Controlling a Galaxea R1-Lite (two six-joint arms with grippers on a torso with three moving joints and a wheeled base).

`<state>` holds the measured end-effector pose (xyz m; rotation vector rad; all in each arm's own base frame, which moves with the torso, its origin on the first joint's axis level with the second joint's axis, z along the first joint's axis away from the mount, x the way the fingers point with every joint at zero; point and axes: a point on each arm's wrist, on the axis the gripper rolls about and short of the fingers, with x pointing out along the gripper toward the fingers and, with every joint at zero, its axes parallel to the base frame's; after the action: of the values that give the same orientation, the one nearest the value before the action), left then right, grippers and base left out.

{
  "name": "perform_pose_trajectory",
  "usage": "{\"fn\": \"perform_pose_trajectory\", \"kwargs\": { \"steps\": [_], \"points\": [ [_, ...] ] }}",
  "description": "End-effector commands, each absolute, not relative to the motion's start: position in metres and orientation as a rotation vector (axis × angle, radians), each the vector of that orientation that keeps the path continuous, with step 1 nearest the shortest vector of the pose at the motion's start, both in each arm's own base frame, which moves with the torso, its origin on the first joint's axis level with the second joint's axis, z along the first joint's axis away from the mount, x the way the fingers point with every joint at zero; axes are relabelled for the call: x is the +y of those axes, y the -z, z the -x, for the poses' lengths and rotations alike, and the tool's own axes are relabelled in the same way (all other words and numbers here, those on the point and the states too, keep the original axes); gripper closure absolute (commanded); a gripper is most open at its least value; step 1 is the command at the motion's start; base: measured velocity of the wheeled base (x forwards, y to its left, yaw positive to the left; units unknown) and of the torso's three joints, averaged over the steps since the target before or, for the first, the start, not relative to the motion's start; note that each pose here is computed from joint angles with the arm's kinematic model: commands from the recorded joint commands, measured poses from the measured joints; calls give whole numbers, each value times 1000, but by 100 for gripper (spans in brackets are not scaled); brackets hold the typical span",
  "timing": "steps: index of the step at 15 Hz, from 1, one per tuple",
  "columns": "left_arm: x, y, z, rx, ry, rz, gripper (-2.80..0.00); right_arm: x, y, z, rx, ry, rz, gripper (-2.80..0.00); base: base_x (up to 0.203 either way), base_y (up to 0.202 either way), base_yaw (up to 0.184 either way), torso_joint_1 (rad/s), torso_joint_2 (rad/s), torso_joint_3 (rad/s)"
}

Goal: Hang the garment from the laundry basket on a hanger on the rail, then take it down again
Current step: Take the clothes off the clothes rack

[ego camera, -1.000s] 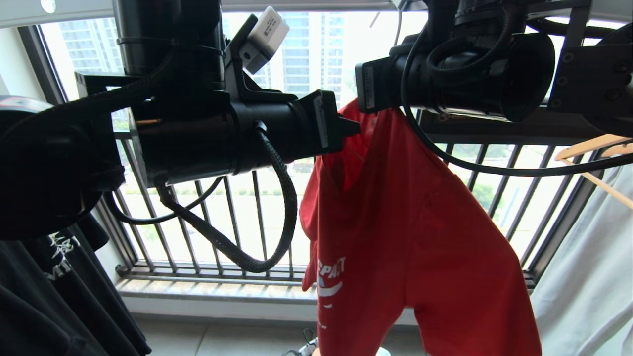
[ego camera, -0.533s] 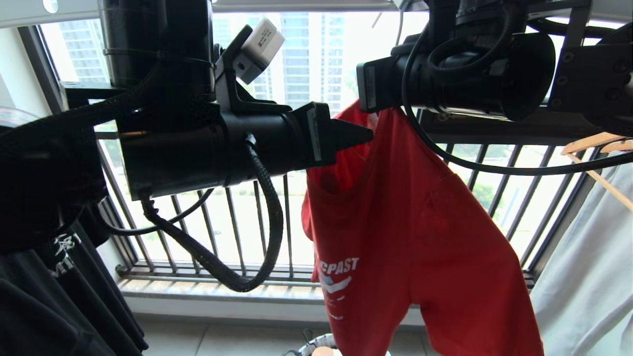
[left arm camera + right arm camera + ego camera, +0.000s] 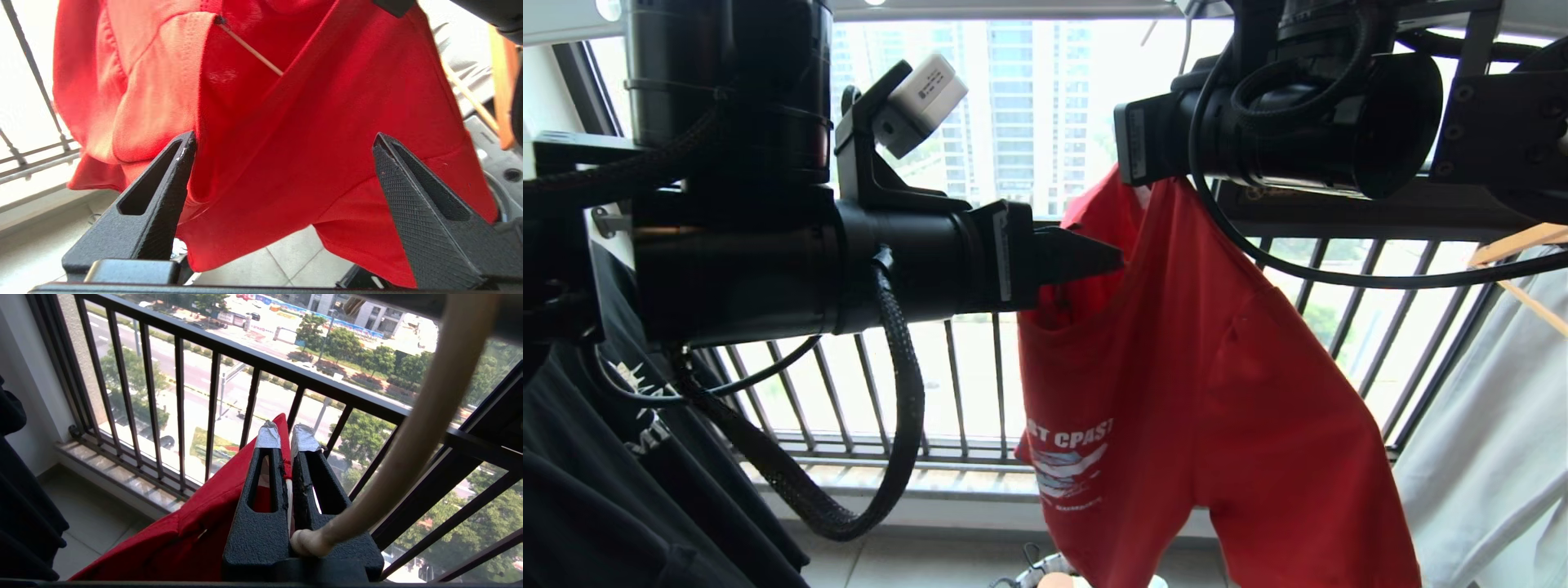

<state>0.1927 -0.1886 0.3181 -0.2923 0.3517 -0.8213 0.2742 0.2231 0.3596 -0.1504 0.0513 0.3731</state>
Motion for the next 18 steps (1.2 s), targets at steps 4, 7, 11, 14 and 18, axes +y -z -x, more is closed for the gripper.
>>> {"fn": "perform_pose_trajectory", "kwargs": {
  "steps": [4, 7, 11, 14, 18],
  "points": [
    [-190, -318, -198, 330, 715, 228, -280, 222, -362, -272, 46, -373, 151, 0, 0, 0, 0, 0, 0, 0],
    [-182, -317, -190, 334, 709, 232, -280, 221, -363, -271, 43, -373, 149, 0, 0, 0, 0, 0, 0, 0],
    [-174, -306, -180, 368, 716, 223, 0, 221, -362, -271, 45, -373, 150, 0, 0, 0, 0, 0, 0, 0],
    [-172, -292, -174, 441, 838, 218, 0, 221, -363, -271, 43, -373, 149, 0, 0, 0, 0, 0, 0, 0],
    [-179, -285, -183, 443, 965, 253, 0, 220, -365, -270, 39, -374, 145, 0, 0, 0, 0, 0, 0, 0]
  ]
}}
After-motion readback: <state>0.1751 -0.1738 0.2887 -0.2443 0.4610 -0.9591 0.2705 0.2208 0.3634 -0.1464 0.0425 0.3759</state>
